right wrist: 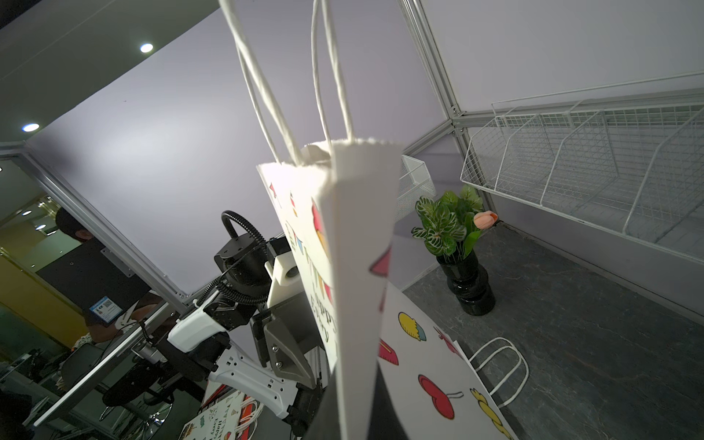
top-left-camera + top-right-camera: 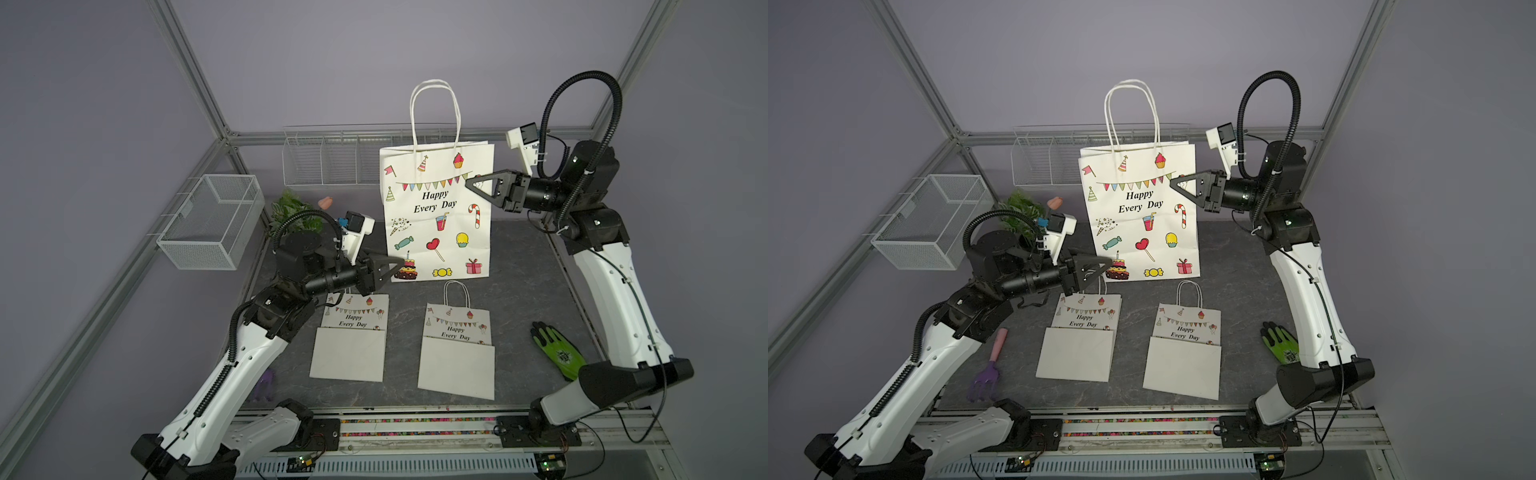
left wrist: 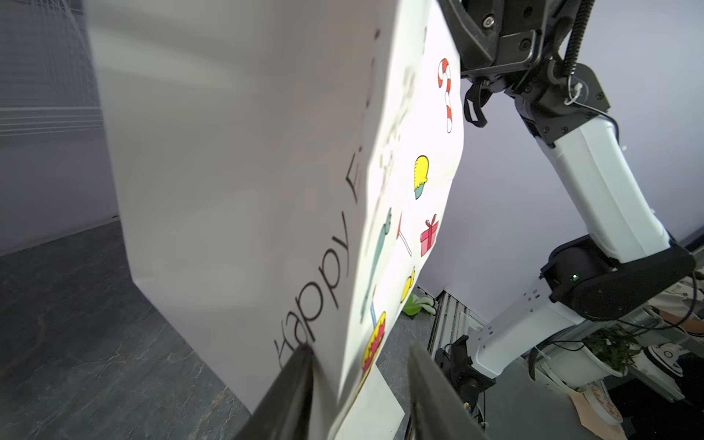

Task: Put away the paper bag
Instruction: Press the paper bag.

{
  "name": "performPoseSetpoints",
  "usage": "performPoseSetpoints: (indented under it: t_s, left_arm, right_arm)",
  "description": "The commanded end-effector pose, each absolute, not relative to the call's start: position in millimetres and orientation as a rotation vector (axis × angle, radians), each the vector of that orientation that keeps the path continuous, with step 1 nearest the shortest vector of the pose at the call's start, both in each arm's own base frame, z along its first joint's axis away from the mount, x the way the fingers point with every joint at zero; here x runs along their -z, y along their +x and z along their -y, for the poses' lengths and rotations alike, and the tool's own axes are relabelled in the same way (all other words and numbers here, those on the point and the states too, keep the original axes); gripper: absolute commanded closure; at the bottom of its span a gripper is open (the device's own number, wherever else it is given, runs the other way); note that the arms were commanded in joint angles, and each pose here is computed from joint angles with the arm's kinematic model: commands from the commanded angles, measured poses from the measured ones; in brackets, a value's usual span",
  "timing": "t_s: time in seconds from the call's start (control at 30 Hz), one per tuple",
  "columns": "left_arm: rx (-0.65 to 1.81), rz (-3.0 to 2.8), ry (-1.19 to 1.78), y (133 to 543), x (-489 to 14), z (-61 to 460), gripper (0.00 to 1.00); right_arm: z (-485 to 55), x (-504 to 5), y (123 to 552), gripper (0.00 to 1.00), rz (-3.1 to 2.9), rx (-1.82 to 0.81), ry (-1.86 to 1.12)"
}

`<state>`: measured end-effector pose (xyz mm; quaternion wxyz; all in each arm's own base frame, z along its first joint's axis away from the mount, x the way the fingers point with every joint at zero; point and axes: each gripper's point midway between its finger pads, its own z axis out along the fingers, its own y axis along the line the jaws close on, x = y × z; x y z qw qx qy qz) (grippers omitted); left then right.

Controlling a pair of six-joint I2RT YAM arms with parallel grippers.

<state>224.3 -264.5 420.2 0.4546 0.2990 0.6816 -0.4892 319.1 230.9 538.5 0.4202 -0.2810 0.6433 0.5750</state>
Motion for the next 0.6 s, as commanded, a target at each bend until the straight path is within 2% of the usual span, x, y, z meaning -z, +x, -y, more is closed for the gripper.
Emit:
performPoseSetpoints:
  t_s: [0.0, 0.27, 0.43, 0.47, 0.57]
  left_arm:
    - [1.303, -1.628, 0.79, 205, -430, 268, 0.57]
    - [1.317, -1.693, 0.818, 209, -410, 284, 0.48]
    - [1.198, -1.671, 0.786, 221, -431, 276, 0.21]
    - [1.184, -1.657, 0.786, 222, -439, 276, 0.18]
    - [1.155, -1.625, 0.788, 228, -458, 277, 0.19]
  right_arm:
    - [-230, -549, 309, 0.93, -1.573, -1.416, -0.733]
    - [-230, -550, 308, 0.93, -1.575, -1.415, -0.727]
    - [-232, -539, 303, 0.93, -1.603, -1.443, -0.755]
    - [-232, -534, 302, 0.93, -1.614, -1.444, -0.756]
    - [-232, -523, 298, 0.93, -1.633, -1.452, -0.759]
